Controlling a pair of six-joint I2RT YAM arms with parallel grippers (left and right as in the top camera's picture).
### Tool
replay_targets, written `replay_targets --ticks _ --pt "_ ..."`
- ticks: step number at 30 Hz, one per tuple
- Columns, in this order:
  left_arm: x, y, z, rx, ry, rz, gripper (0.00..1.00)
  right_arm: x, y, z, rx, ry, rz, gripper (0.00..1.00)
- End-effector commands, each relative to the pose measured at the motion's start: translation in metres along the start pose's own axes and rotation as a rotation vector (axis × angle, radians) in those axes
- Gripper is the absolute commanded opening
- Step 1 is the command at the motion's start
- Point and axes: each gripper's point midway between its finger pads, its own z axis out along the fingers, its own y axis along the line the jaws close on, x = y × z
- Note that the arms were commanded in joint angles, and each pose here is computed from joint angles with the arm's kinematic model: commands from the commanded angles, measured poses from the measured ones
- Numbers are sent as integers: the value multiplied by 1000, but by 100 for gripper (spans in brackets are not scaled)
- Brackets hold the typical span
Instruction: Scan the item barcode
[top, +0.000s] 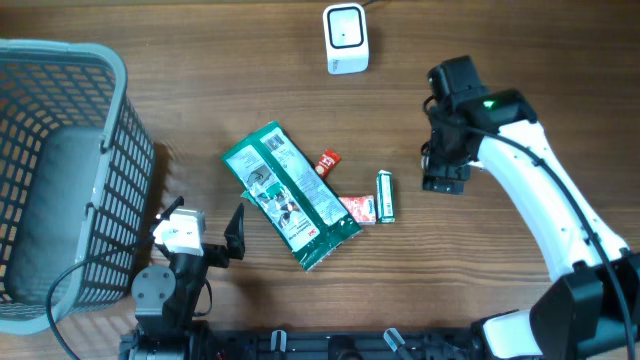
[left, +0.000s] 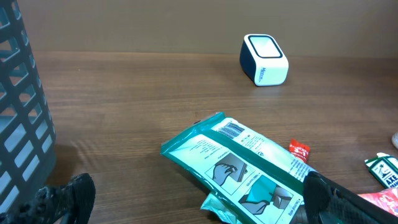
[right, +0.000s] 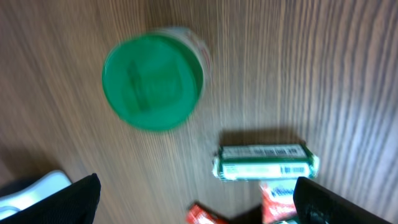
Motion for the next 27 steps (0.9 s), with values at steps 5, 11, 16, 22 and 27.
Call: replay_targets --ticks 5,11,16,22,27 --pt "1 -2 0 11 1 -9 100 -21 30 50 38 76 -9 100" --pt "1 -2 0 11 1 -9 100 -19 16 91 163 105 -67 94" --pt "1 -2 0 11 1 -9 100 -23 14 97 170 97 -264 62" --pt "1 -2 0 11 1 -9 100 -22 15 97 137 145 -799 54" --pt "1 -2 0 11 1 -9 100 -21 -1 93 127 259 -1511 64"
